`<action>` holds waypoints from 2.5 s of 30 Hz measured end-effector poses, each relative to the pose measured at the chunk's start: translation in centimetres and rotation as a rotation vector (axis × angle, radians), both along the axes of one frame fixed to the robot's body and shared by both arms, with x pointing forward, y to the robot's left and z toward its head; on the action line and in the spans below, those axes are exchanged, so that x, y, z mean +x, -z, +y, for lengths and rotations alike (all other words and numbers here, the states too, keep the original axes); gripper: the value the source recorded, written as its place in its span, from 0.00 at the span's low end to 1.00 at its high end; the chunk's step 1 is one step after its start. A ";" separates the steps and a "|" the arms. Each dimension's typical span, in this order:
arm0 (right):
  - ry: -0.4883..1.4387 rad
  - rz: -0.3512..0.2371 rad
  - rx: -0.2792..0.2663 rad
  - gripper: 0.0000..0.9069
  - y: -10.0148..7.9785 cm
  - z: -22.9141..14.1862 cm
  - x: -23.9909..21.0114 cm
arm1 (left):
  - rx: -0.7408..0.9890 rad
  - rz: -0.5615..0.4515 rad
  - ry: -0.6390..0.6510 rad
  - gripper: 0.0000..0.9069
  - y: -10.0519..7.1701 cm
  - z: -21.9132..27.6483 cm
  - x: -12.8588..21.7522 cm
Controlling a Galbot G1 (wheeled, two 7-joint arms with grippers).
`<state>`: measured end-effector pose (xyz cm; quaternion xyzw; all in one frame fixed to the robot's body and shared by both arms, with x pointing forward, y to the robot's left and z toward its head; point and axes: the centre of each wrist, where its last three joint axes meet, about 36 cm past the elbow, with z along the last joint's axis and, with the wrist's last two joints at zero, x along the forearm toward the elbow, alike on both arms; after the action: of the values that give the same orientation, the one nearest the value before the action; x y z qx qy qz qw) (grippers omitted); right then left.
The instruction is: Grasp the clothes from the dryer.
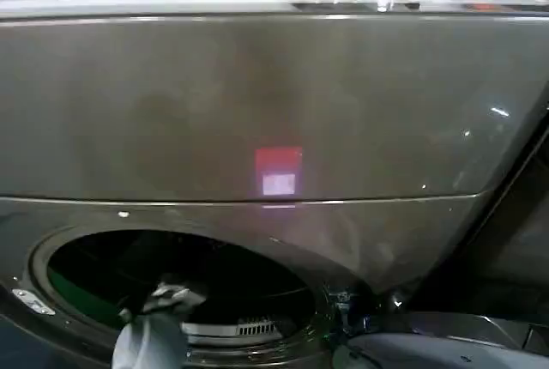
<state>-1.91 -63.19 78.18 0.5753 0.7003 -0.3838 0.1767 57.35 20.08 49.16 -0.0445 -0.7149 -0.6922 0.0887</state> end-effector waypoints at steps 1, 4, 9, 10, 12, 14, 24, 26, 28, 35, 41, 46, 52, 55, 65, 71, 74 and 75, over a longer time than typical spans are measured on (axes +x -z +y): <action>-0.001 0.001 0.001 1.00 0.1 0.0 0.0 | 0.014 0.014 -0.010 1.00 -0.1 0.2 0.7; -0.004 0.003 0.003 1.00 0.2 -0.1 0.2 | 0.048 0.052 -0.039 1.00 -0.7 0.8 2.7; -0.008 0.007 0.002 1.00 0.3 -0.1 0.5 | 0.075 0.102 -0.077 1.00 -1.6 1.7 5.3; -0.008 0.007 0.002 1.00 0.2 -0.1 0.5 | 0.076 0.111 -0.081 1.00 -1.7 1.8 5.8; -0.008 0.009 0.002 1.00 0.2 -0.1 0.5 | 0.079 0.129 -0.082 1.00 -1.9 1.8 6.7; -0.009 0.010 0.002 1.00 0.2 0.0 0.5 | 0.079 0.149 -0.082 1.00 -2.0 1.9 7.4; -0.015 0.023 0.001 1.00 0.0 0.3 0.5 | 0.051 0.296 -0.021 1.00 -3.5 2.0 11.3; -0.017 0.026 0.000 1.00 -0.1 0.3 0.5 | 0.044 0.334 -0.006 1.00 -3.6 2.0 11.9; -0.018 0.028 -0.001 1.00 -0.1 0.3 0.6 | 0.044 0.375 0.008 1.00 -3.5 1.9 12.3; -0.028 0.036 -0.007 1.00 -0.4 0.5 0.8 | 0.035 0.516 0.031 1.00 -3.5 2.0 13.6; -0.033 0.041 -0.010 1.00 -0.5 0.6 0.8 | 0.047 0.574 0.026 1.00 -3.5 1.9 14.7; -0.043 0.045 -0.013 1.00 -0.4 0.8 1.2 | 0.052 0.586 0.015 1.00 -3.4 1.5 15.6; -0.055 0.051 -0.017 1.00 -0.4 1.1 1.4 | 0.074 0.600 0.025 1.00 -2.1 0.1 16.5; -0.059 0.053 -0.017 1.00 -0.4 1.1 1.4 | 0.086 0.632 0.030 1.00 -0.9 -0.5 16.7; -0.068 0.057 -0.020 1.00 -0.4 1.4 1.6 | 0.132 0.678 -0.031 1.00 1.7 -1.0 16.4; -0.071 0.060 -0.019 1.00 -0.2 1.5 1.7 | 0.153 0.670 -0.067 1.00 2.4 -1.1 16.3; -0.073 0.063 -0.021 1.00 -0.3 1.5 1.7 | 0.161 0.663 -0.083 1.00 2.7 -1.2 16.2; -0.073 0.063 -0.021 1.00 -0.3 1.5 1.8 | 0.163 0.663 -0.086 1.00 2.8 -1.3 16.2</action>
<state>-0.15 -61.65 78.44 0.5351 0.7221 -0.4023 0.1744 73.55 18.83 46.39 -0.2294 -0.5906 -0.6906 0.3488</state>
